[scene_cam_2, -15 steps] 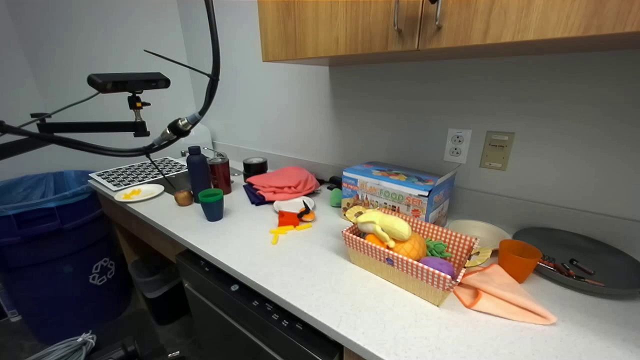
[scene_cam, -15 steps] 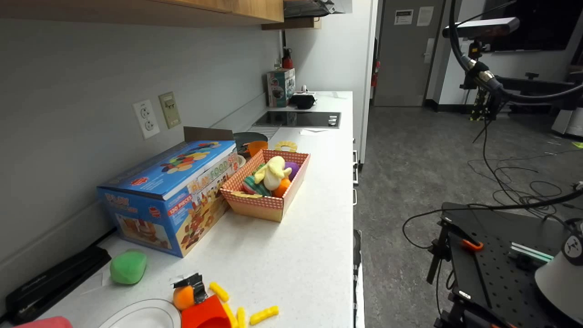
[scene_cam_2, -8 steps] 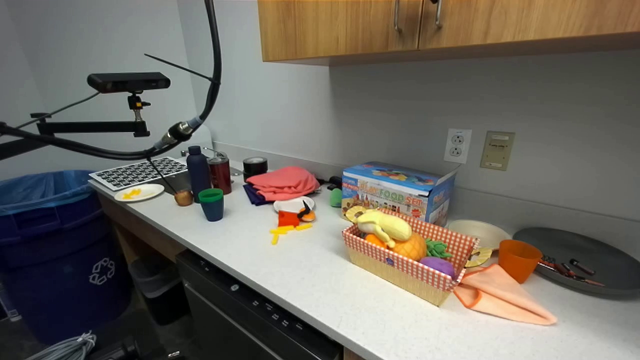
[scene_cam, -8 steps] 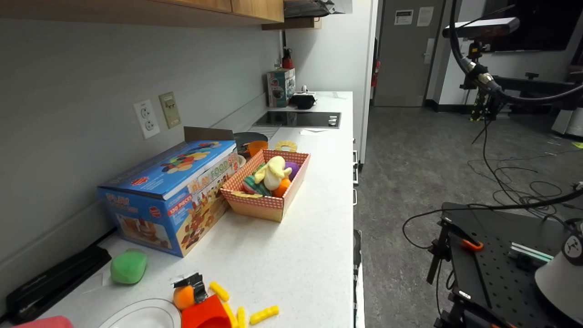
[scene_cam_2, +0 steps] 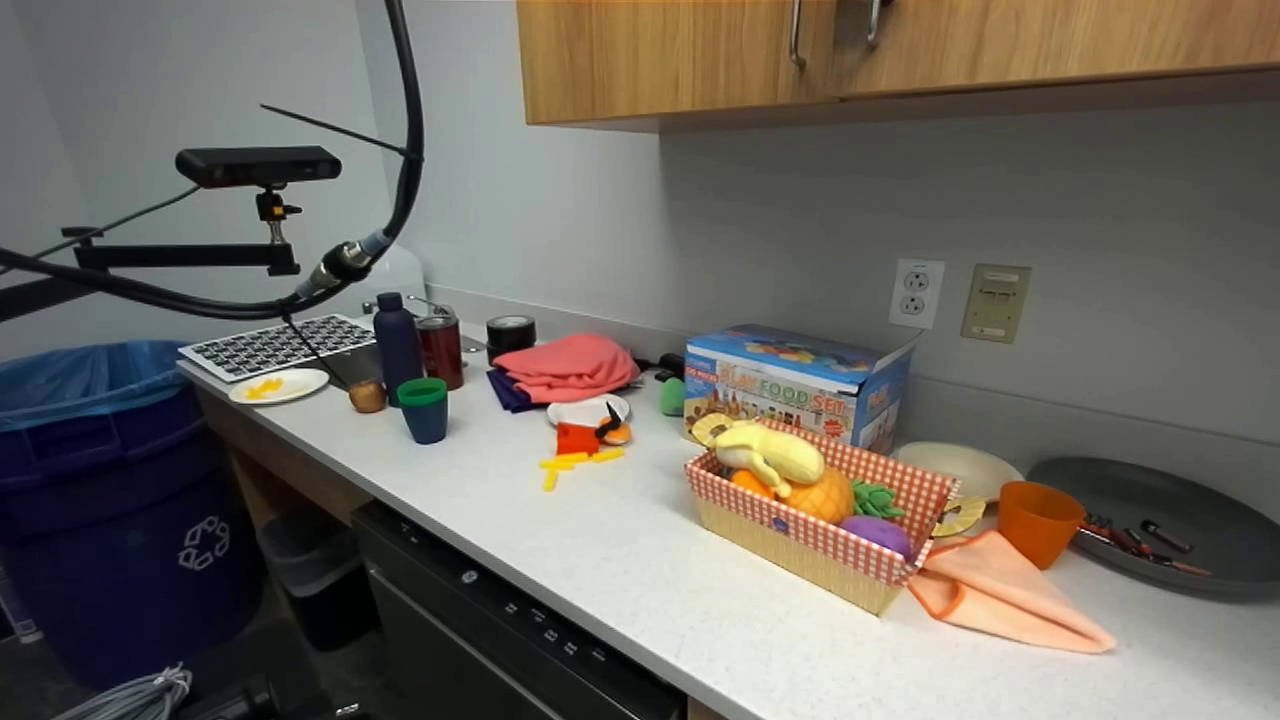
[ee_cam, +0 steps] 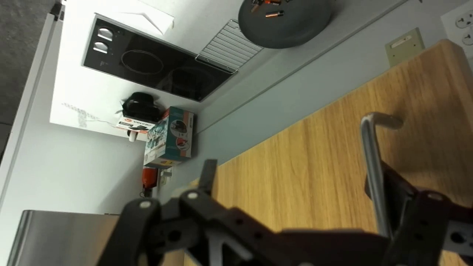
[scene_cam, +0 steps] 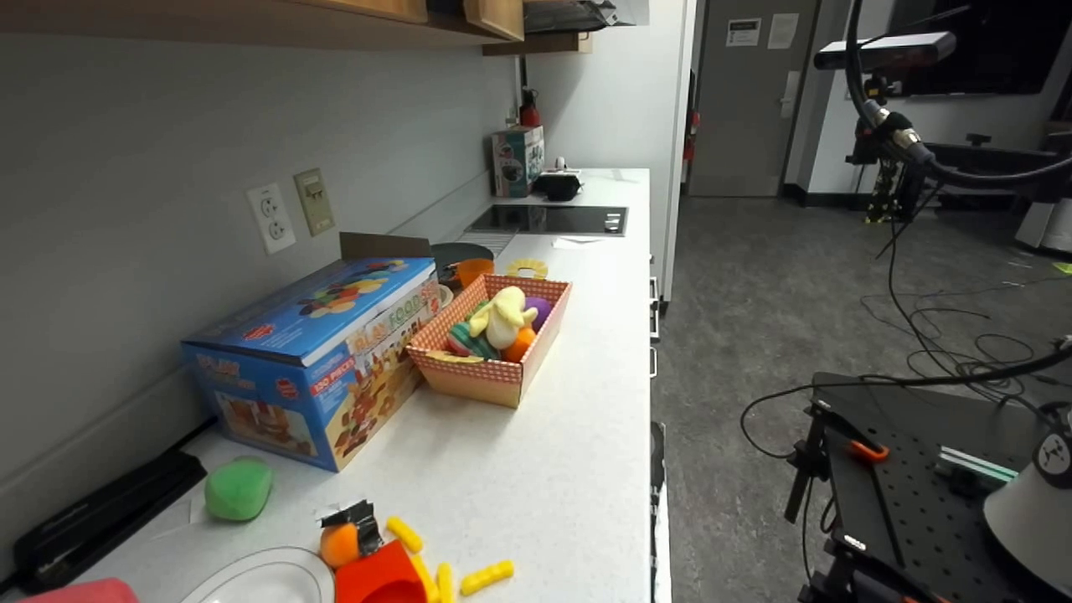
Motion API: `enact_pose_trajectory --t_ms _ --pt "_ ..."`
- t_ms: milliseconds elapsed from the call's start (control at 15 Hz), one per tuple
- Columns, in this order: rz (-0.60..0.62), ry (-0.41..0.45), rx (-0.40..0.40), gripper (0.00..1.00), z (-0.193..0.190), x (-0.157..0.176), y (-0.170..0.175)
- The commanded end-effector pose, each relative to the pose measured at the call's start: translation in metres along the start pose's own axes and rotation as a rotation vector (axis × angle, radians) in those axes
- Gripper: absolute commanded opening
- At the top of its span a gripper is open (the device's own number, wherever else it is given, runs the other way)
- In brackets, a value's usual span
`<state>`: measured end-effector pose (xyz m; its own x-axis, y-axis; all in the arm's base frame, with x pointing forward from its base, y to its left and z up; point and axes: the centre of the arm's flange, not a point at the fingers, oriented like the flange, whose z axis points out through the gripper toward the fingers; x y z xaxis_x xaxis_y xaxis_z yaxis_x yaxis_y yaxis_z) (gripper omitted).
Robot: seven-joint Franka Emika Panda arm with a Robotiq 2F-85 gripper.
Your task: Open the cabinet door
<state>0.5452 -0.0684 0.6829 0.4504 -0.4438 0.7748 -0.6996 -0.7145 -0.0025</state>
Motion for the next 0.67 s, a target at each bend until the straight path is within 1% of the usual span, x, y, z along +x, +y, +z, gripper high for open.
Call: enact_pose_trajectory --t_ms 0,67,200,333,533,600 --pt "0.063 -0.022 -0.140 1.00 -0.019 0.005 0.079" --pt "0.086 -0.041 -0.127 1.00 -0.026 0.003 0.084" --pt "0.142 -0.104 -0.064 1.00 -0.033 0.002 0.095" --pt "0.202 -0.161 -0.019 1.00 -0.038 0.000 0.111" --pt "0.307 -0.220 -0.016 1.00 -0.046 -0.004 0.144" --pt "0.338 -0.224 -0.034 1.00 -0.050 -0.005 0.156"
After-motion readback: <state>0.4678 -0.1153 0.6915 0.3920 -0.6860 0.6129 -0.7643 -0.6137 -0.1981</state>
